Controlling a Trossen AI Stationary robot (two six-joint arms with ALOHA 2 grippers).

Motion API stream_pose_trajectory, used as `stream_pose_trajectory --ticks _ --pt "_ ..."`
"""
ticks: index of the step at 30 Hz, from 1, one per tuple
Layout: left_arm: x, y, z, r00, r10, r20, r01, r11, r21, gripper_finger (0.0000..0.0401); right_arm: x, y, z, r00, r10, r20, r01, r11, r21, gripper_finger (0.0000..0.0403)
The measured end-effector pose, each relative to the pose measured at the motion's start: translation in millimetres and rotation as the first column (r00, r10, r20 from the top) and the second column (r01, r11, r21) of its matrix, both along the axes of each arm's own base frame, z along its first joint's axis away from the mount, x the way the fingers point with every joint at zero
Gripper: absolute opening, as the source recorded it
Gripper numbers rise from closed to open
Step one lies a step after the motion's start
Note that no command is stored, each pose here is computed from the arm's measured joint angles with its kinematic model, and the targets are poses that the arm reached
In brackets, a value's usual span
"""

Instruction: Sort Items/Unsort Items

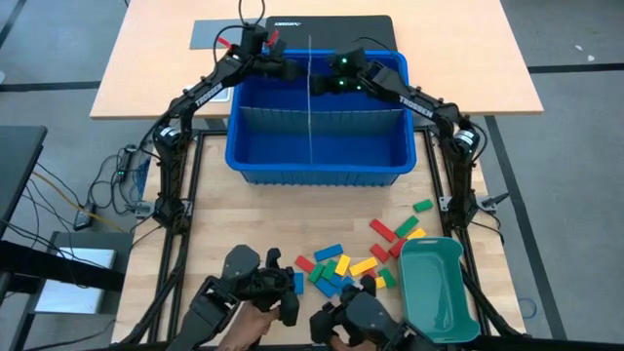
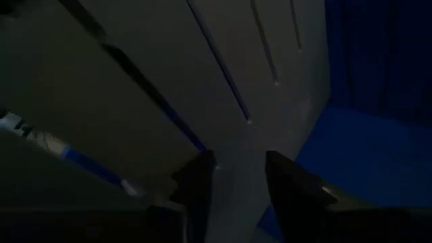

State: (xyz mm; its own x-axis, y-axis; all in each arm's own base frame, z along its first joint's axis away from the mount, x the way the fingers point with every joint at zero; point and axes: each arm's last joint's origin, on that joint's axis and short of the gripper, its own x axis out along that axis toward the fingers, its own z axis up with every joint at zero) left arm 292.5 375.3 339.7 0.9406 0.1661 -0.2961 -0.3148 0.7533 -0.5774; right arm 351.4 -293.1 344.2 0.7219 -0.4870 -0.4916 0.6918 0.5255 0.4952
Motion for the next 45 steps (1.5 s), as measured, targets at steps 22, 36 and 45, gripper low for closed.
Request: stream_pose_trajectory --ticks 22,36,45 --pt "-2 1 0 1.0 -0.01 -0.002 0.01 1.0 0.02 0.0 -39 110 68 0.906 0.405 -0.122 -0.399 0.914 0.07 0.0007" --pt "-25 -3 61 0.989 -0.134 0.058 0.129 0.988 0.09 0.0 -26 139 52 0.847 0.496 -0.189 -0.462 0.864 0.2 0.0005" --pt "-38 -48 70 0.956 -0.191 -0.224 0.198 0.98 0.013 0.0 -22 160 47 0.77 0.605 -0.203 -0.552 0.791 0.263 0.0002"
